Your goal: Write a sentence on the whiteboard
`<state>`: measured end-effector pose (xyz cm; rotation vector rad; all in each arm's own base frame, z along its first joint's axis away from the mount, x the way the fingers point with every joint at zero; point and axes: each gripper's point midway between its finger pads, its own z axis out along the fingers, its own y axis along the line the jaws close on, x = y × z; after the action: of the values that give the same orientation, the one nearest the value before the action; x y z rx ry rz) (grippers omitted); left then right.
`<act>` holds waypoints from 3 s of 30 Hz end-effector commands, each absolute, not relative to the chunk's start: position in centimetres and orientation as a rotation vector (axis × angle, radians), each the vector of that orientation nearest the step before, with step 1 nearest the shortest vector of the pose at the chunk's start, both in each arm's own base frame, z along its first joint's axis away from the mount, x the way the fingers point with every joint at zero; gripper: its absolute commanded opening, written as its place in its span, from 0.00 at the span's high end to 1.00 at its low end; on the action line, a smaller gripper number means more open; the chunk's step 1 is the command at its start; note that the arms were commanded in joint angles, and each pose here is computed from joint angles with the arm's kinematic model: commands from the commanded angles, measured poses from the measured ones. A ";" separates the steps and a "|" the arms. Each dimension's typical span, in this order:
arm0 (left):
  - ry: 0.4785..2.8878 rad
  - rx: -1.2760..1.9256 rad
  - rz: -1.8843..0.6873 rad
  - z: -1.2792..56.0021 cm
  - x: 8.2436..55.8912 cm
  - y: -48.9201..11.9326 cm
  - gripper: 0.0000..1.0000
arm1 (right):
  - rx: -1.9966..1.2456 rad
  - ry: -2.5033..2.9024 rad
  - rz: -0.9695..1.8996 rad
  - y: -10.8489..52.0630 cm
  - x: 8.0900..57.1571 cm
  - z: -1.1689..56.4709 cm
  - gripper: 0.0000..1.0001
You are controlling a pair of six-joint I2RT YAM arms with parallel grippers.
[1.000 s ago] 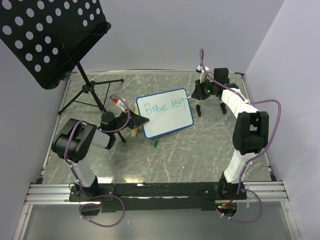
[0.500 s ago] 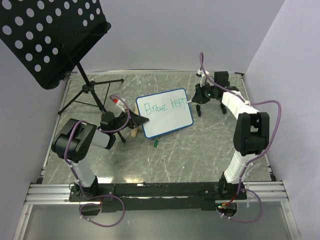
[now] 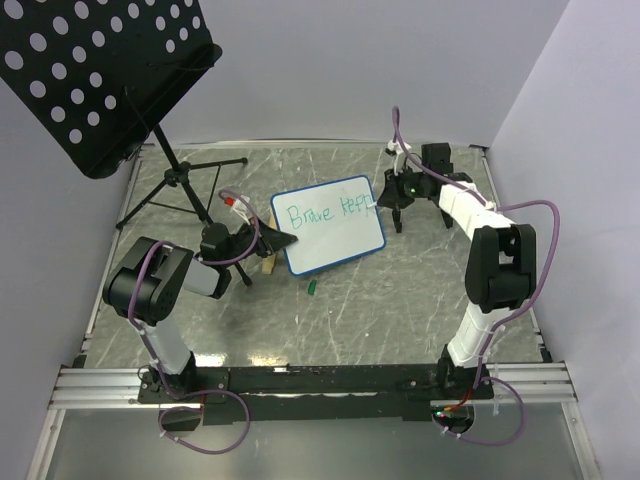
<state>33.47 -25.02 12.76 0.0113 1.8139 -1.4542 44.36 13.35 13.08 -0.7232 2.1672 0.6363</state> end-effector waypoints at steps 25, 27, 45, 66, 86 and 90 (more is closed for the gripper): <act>1.534 0.140 -1.432 18.0 33.0 -24.7 0.99 | -0.961 1.922 0.831 19.8 33.8 18.8 1.00; 1.537 0.132 -1.437 17.8 32.9 -24.6 0.99 | -0.969 1.931 0.833 19.8 33.5 18.0 1.00; 1.525 0.121 -1.440 17.9 32.6 -24.4 0.99 | -0.987 1.915 0.836 21.5 34.4 17.7 1.00; 1.517 0.100 -1.451 18.1 32.6 -24.4 0.99 | -1.000 1.912 0.817 22.9 35.0 17.3 1.00; 1.512 0.117 -1.465 18.2 32.1 -24.6 0.99 | -0.973 2.011 0.741 22.8 37.5 14.5 1.00; 1.513 0.118 -1.462 18.1 32.0 -24.6 0.99 | -0.989 2.008 0.752 23.4 37.3 14.4 1.00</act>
<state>32.49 -24.18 11.13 -0.0798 1.8467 -1.4353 36.34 22.35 12.92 -0.9701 2.0691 0.7574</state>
